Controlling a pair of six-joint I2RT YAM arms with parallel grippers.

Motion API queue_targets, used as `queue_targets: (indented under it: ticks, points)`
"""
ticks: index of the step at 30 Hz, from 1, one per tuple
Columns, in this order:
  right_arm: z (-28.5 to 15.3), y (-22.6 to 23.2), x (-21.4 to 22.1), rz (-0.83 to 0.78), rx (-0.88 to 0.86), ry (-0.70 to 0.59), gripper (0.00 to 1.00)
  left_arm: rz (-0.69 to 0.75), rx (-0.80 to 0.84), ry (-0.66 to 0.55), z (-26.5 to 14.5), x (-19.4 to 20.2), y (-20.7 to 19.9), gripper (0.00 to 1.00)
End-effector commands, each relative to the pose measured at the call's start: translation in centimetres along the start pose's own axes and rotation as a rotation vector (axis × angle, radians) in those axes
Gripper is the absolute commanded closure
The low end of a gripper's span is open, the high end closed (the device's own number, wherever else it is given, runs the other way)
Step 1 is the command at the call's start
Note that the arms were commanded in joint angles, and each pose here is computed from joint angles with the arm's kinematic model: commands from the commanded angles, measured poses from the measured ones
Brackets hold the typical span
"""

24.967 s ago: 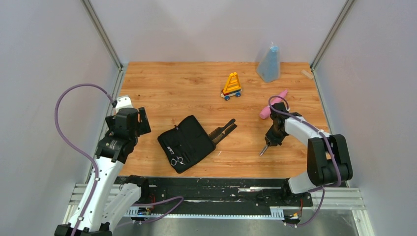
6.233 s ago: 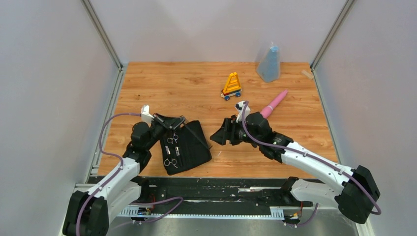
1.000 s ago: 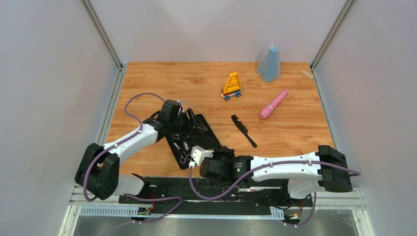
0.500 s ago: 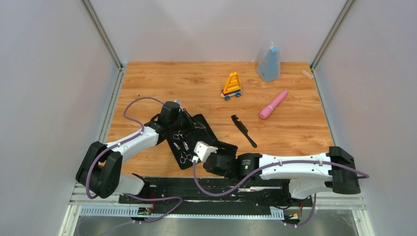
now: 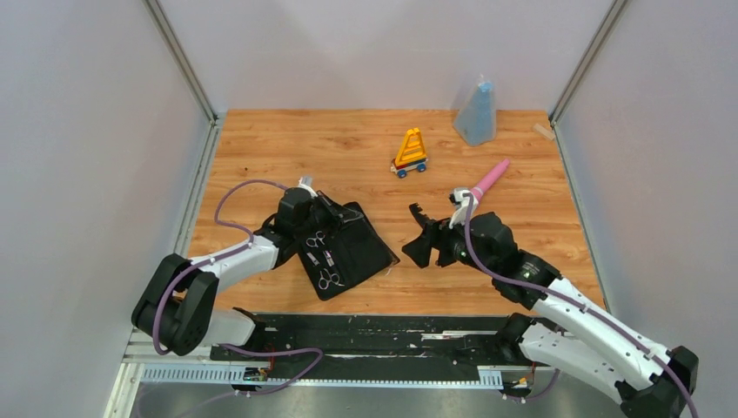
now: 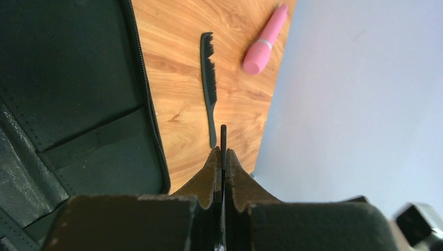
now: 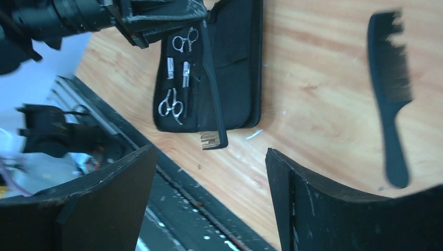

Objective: Sort the hair-cutting tools

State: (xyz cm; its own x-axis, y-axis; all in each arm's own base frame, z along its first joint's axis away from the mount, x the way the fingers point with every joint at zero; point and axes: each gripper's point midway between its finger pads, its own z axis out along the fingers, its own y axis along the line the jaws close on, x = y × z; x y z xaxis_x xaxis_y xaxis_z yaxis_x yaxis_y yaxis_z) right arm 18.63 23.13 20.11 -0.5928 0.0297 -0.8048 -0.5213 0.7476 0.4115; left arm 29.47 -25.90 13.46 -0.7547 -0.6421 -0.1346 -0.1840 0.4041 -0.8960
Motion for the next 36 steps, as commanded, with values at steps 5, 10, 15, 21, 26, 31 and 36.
queue_targets:
  ticks: [5, 10, 15, 21, 26, 31, 36]
  points:
    - [0.6, 1.6, -0.1, 0.523, -0.260, -0.046, 0.29, -0.106, 0.231, -0.117, -1.4, -2.0, -4.2, 1.00]
    - [1.1, 1.1, -0.4, 0.636, -0.318, -0.090, 0.34, -0.150, 0.312, -0.129, -2.0, -2.3, -5.7, 1.00]
    - [2.1, 1.0, -0.4, 0.717, -0.354, -0.106, 0.39, -0.168, 0.360, -0.124, -2.2, -2.1, -6.6, 1.00]
    - [2.9, 1.5, -0.6, 0.746, -0.424, -0.105, 0.45, -0.174, 0.392, -0.112, -2.3, -1.9, -7.3, 1.00]
    - [2.6, 1.4, -1.3, 0.741, -0.428, -0.154, 0.51, -0.173, 0.398, -0.111, -2.3, -1.8, -7.2, 1.00]
    - [2.0, 1.4, -2.1, 0.731, -0.435, -0.195, 0.56, -0.171, 0.400, -0.112, -2.3, -1.8, -7.0, 1.00]
    - [1.9, 1.4, -2.5, 0.733, -0.437, -0.214, 0.65, -0.167, 0.397, -0.104, -2.2, -1.6, -6.8, 1.00]
